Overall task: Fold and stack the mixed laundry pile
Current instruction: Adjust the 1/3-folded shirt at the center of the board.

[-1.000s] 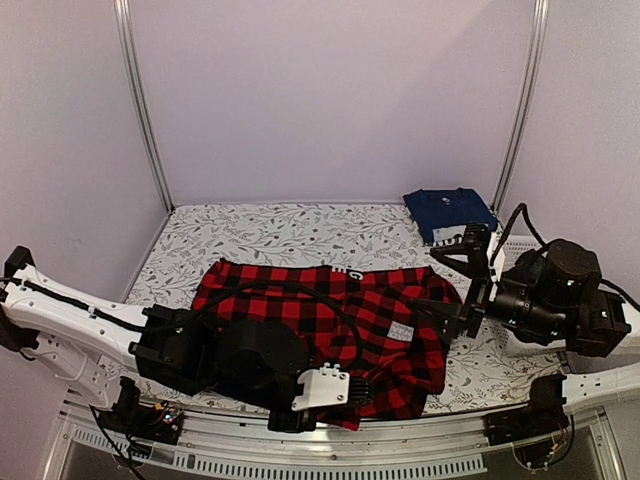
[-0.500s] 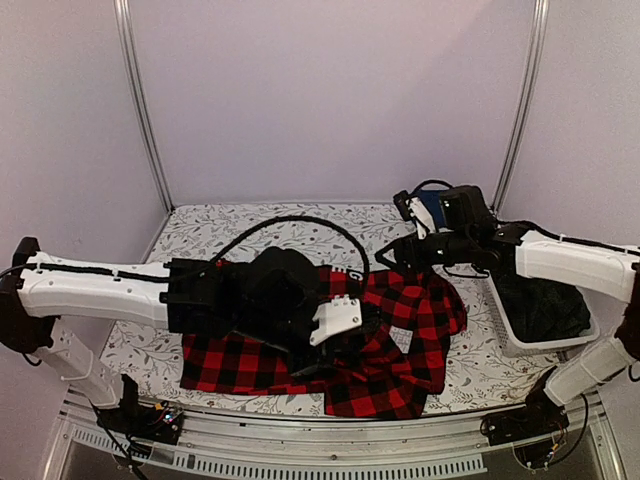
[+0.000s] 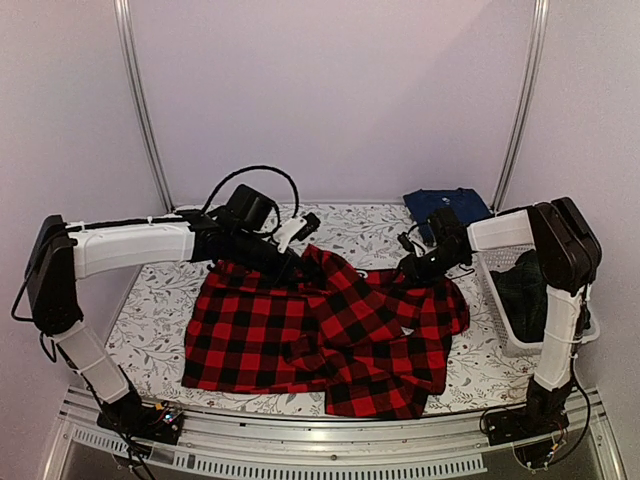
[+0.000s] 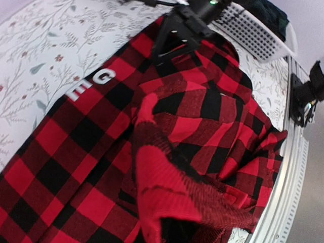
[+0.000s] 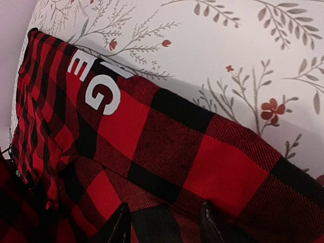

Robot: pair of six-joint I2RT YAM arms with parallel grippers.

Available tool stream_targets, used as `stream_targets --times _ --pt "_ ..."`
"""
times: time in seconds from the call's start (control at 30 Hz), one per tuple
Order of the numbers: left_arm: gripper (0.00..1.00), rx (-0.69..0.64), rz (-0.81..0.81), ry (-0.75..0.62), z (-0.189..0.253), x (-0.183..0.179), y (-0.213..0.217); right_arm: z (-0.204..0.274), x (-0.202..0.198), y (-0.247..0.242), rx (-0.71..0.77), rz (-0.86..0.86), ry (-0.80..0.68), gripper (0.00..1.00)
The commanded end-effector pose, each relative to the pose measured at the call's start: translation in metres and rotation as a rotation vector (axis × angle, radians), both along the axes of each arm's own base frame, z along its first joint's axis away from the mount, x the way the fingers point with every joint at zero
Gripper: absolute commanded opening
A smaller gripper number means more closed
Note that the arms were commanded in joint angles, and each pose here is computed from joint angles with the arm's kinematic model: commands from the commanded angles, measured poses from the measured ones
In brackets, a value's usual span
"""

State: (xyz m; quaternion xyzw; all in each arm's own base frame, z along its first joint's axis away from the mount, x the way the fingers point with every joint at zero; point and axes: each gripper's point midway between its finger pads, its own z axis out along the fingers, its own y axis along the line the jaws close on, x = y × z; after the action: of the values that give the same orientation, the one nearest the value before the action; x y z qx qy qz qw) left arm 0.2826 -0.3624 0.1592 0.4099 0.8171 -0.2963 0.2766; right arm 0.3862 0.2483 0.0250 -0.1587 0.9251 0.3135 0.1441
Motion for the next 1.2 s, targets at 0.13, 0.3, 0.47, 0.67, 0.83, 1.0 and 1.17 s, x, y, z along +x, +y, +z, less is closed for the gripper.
stream_targets --times 0.13,0.3,0.47,0.67,0.83,1.0,1.17 --pt "0.0 -0.068 0.291 0.196 -0.043 0.041 0.074 -0.023 0.001 -0.042 -0.099 -0.097 0.105 0.46" --pt "0.0 -0.035 0.427 0.211 -0.07 0.057 0.109 -0.016 0.007 -0.038 -0.08 -0.088 0.091 0.47" --pt "0.0 -0.009 0.472 0.219 -0.086 0.065 0.122 0.009 0.02 -0.03 -0.034 -0.082 0.039 0.47" --pt "0.0 0.053 0.558 0.24 -0.106 0.073 0.142 0.063 0.041 -0.02 0.026 -0.087 -0.058 0.48" --pt "0.52 0.141 0.663 0.219 -0.107 0.081 0.169 0.102 0.039 -0.02 0.053 -0.09 -0.1 0.52" --pt "0.82 0.126 0.736 0.089 -0.055 0.102 0.181 0.11 0.008 -0.029 0.039 -0.101 -0.064 0.53" --pt "0.86 0.094 0.656 0.118 -0.053 0.113 0.158 0.087 -0.024 -0.038 0.021 -0.127 0.006 0.53"
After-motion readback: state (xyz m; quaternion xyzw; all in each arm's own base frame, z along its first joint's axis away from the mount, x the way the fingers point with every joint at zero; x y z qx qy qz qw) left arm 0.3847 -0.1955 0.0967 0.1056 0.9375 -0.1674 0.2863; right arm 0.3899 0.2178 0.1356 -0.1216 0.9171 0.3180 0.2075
